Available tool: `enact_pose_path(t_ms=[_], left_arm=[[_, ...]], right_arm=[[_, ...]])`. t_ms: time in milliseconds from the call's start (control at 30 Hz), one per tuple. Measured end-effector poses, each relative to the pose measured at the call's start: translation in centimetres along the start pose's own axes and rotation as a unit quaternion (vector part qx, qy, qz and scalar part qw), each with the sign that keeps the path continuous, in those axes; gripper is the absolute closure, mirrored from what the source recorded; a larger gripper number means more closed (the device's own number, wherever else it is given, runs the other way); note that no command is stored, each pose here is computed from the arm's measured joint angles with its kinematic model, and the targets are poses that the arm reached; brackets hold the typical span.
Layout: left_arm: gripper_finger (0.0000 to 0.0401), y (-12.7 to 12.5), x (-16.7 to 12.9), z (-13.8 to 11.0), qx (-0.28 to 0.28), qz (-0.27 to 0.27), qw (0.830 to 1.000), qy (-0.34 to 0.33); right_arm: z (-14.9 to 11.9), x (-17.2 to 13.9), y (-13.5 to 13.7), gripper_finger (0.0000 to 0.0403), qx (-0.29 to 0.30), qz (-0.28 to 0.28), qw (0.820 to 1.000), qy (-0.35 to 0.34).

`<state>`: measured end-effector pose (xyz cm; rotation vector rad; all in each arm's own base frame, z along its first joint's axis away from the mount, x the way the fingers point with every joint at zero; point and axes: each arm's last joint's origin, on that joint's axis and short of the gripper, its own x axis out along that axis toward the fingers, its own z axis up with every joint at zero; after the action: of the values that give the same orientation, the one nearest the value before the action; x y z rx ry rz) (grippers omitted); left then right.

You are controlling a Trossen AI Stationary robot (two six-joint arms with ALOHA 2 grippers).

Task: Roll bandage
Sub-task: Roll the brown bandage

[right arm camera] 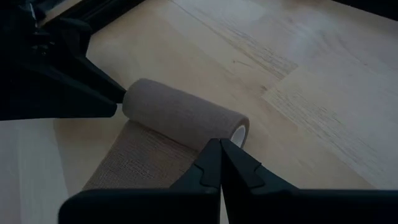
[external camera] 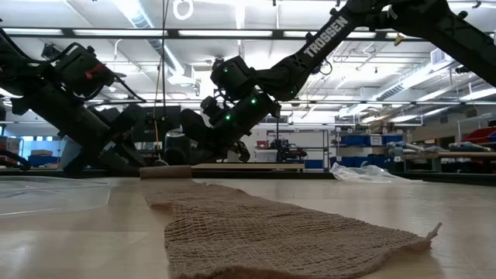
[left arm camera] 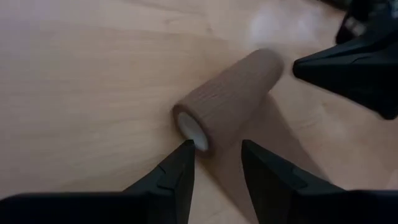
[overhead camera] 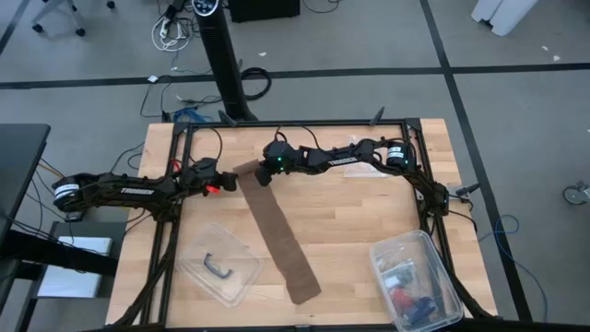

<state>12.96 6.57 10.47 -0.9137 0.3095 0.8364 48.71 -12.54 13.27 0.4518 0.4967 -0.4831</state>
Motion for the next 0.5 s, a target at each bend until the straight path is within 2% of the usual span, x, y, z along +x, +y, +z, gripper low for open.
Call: enact_pose_path(t_ms=[500], left_arm=[[0.0264, -0.19, 0.08, 0.18, -0.029, -0.007, 0.999, -0.013]], right_arm=[[0.11, 0.02, 0.06, 0.0403, -0.004, 0.007, 1.0, -0.005]])
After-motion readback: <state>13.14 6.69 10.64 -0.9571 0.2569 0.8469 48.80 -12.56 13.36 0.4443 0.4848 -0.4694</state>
